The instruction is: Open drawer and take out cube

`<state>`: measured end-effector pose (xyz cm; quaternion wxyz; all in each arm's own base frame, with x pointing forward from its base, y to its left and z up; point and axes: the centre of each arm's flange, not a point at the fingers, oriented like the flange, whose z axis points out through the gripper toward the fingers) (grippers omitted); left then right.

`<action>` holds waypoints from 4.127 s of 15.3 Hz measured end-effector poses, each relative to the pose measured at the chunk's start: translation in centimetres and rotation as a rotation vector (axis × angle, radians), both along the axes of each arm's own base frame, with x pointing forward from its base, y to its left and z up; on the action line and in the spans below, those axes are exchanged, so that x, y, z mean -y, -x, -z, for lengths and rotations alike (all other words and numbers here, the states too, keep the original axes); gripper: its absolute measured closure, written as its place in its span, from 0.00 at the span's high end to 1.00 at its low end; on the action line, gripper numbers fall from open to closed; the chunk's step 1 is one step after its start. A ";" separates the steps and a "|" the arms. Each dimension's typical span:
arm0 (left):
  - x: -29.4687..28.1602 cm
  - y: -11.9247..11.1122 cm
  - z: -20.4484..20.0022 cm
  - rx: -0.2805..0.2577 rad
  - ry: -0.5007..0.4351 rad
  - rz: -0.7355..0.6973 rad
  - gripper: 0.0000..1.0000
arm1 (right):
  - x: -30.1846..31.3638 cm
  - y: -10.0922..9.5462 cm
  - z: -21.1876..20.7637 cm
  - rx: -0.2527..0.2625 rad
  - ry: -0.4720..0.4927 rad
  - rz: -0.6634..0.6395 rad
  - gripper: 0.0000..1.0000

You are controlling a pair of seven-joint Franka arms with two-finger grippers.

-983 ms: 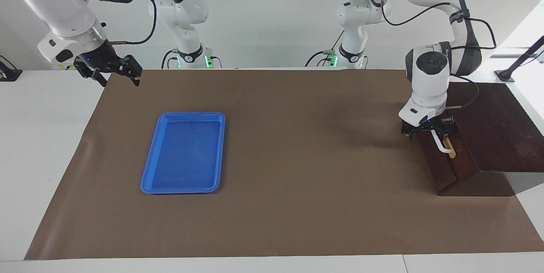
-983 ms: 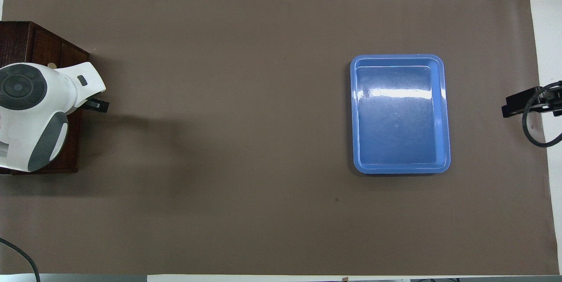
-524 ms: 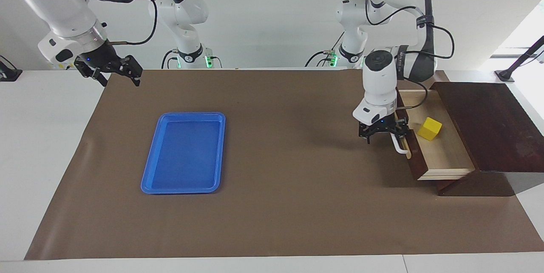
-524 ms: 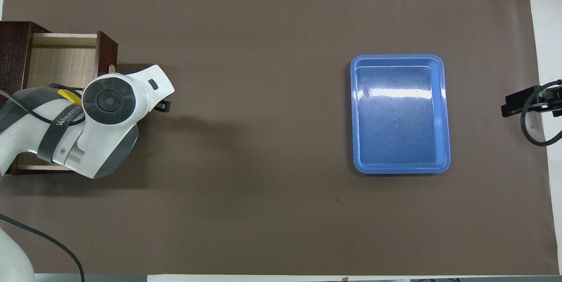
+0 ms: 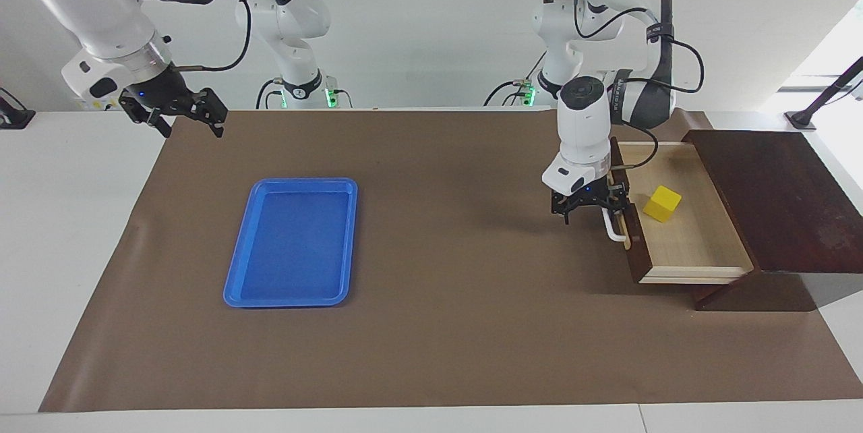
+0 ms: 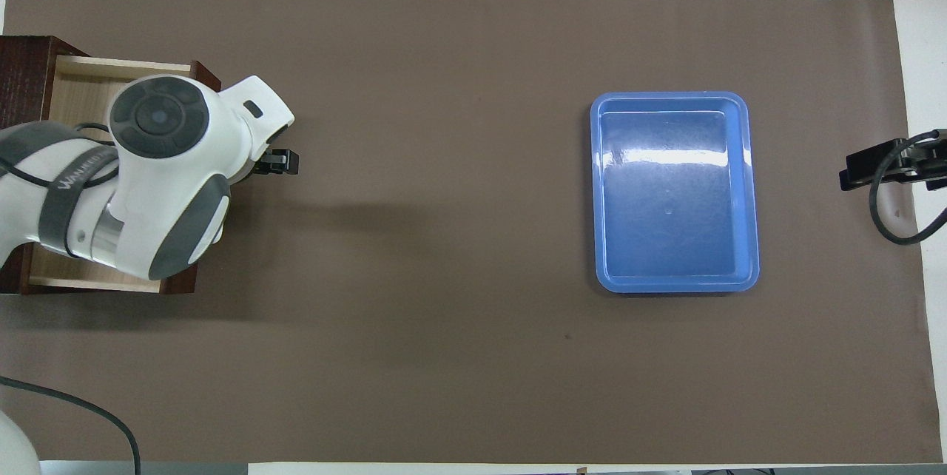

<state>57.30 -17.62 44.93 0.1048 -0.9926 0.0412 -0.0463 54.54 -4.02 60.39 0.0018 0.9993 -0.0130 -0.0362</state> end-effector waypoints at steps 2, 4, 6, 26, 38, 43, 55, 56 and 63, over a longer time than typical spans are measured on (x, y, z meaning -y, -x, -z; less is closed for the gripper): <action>-1.5 -1.3 -5.2 -0.014 0.040 -0.084 1.00 | -0.1 0.0 0.0 0.000 0.000 -0.001 1.00; -5.8 -2.5 -8.1 -0.008 0.109 -0.199 1.00 | -0.1 0.0 0.0 0.000 0.000 -0.002 1.00; -12.3 -3.4 -8.7 -0.012 0.189 -0.352 1.00 | -0.1 0.0 0.0 0.000 0.000 -0.001 1.00; -20.3 -0.5 1.9 0.073 0.242 -0.889 0.75 | -13.6 0.4 5.7 -0.158 -0.166 0.609 1.00; -9.0 -2.4 -8.7 0.081 0.218 -1.075 0.55 | -23.8 -0.9 13.4 -0.300 -0.353 1.034 1.00; 3.0 0.4 -8.3 0.081 0.269 -1.408 0.55 | -28.2 0.4 16.9 -0.320 -0.420 1.130 1.00; 19.3 9.9 -1.6 0.108 0.349 -1.802 0.55 | -32.9 3.6 21.4 -0.404 -0.469 1.229 1.00; 19.9 10.3 -1.7 0.108 0.362 -1.807 0.55 | -33.4 3.8 22.0 -0.401 -0.462 1.226 1.00; 22.5 13.8 0.4 0.100 0.334 -1.779 0.55 | -34.0 2.4 23.2 -0.404 -0.468 1.244 1.00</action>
